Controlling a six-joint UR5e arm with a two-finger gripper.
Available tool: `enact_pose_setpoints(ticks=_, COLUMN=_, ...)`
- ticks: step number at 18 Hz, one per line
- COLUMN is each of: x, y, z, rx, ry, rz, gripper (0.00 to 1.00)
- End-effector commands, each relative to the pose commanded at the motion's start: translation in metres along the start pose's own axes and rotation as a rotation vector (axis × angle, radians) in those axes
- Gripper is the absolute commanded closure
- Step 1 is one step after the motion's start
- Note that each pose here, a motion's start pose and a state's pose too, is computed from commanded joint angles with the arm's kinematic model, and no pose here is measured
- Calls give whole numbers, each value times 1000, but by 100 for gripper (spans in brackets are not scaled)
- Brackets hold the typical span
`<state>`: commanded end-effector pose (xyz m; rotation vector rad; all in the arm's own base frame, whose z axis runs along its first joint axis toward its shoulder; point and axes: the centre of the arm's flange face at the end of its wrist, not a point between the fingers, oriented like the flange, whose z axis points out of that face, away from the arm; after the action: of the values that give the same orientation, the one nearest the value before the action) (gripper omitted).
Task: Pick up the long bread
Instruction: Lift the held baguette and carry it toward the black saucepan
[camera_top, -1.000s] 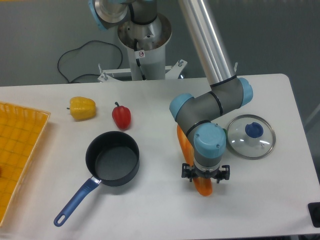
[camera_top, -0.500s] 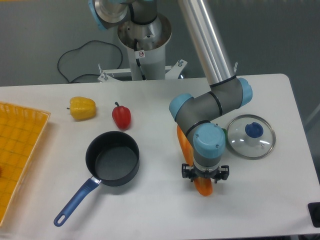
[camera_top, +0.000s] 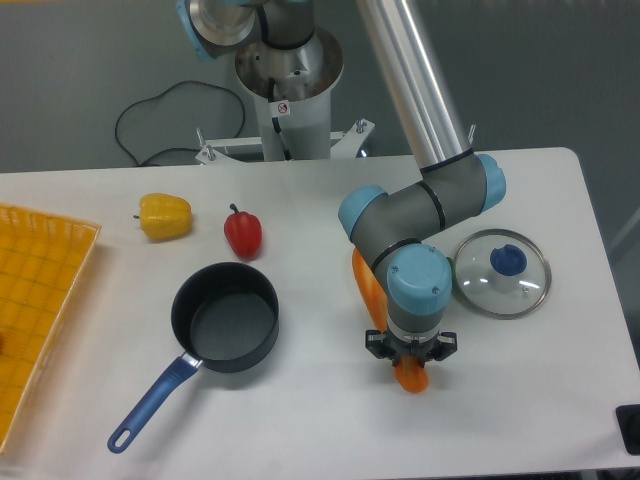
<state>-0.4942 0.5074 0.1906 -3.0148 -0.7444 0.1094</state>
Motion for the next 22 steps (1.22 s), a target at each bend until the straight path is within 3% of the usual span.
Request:
enact_pose_setpoints(ticks=8, x=1, y=-2, z=-10, rx=12, ry=-11, rz=16, gripper=90)
enact_pose_setpoints(ticks=16, x=44, y=-5, z=-57, rx=23, ry=-17, rz=120, gripper=90)
enact_pose_setpoints(ticks=22, x=96, y=4, z=-121, rx=19, ry=-3, rz=315, gripper=90)
